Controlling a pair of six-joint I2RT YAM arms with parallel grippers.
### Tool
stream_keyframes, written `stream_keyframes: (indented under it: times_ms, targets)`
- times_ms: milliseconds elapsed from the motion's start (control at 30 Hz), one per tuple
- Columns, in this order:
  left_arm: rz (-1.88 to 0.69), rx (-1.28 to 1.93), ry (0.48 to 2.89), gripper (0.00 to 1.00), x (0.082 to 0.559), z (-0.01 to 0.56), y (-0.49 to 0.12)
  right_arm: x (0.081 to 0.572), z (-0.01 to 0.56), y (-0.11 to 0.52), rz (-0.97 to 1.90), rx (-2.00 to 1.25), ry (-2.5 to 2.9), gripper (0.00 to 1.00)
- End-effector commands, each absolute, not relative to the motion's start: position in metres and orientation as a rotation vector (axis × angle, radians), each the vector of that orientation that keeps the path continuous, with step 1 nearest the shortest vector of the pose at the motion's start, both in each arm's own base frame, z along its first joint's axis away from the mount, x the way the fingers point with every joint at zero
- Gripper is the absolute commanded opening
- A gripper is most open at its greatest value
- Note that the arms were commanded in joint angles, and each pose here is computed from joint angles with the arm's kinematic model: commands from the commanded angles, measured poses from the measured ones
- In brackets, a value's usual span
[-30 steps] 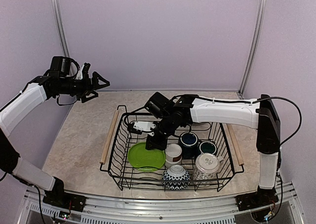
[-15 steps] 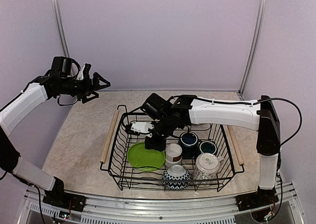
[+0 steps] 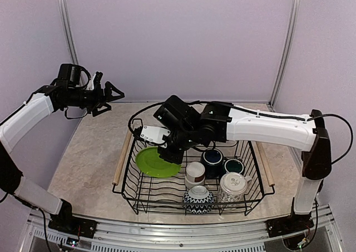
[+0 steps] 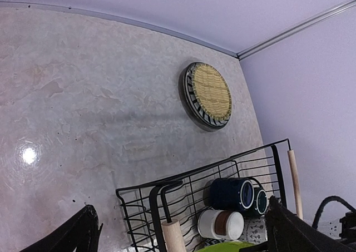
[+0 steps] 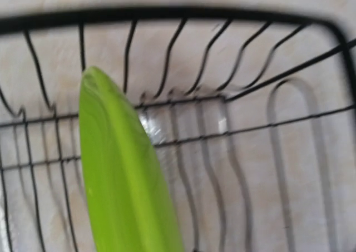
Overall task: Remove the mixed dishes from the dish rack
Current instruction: Grab the plate from the dish rack, then place the plate with another plate.
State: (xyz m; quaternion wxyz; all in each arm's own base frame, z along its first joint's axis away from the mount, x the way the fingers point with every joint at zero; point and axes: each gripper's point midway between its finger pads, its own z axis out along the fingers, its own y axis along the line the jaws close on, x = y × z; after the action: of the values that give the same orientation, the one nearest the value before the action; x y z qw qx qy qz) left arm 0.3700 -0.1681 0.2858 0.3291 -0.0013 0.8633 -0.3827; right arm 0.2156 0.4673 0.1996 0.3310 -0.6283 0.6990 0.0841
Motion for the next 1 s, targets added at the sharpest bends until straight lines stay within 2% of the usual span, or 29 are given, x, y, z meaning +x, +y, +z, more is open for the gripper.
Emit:
stream_keyframes:
  times_ms: [0,400,600,733,967]
  targets:
    - [-1.000,0.014,2.258,0.99,0.371,0.290,-0.171,0.231,0.247,0.464,0.079,-1.462,1.738,0.00]
    - [-0.998,0.018,2.259,0.99,0.370,0.290,-0.172,0.271,0.353,0.376,-0.136,-0.835,1.568,0.00]
    - [-0.999,0.019,2.263,0.99,0.370,0.290,-0.173,0.305,0.371,0.307,-0.155,-0.512,1.615,0.00]
    - [-0.995,0.024,2.261,0.99,0.369,0.290,-0.173,0.329,0.367,0.266,-0.076,-0.348,1.692,0.00]
    - [-0.998,0.024,2.262,0.99,0.369,0.291,-0.174,0.363,0.361,0.197,0.275,-0.084,1.765,0.00]
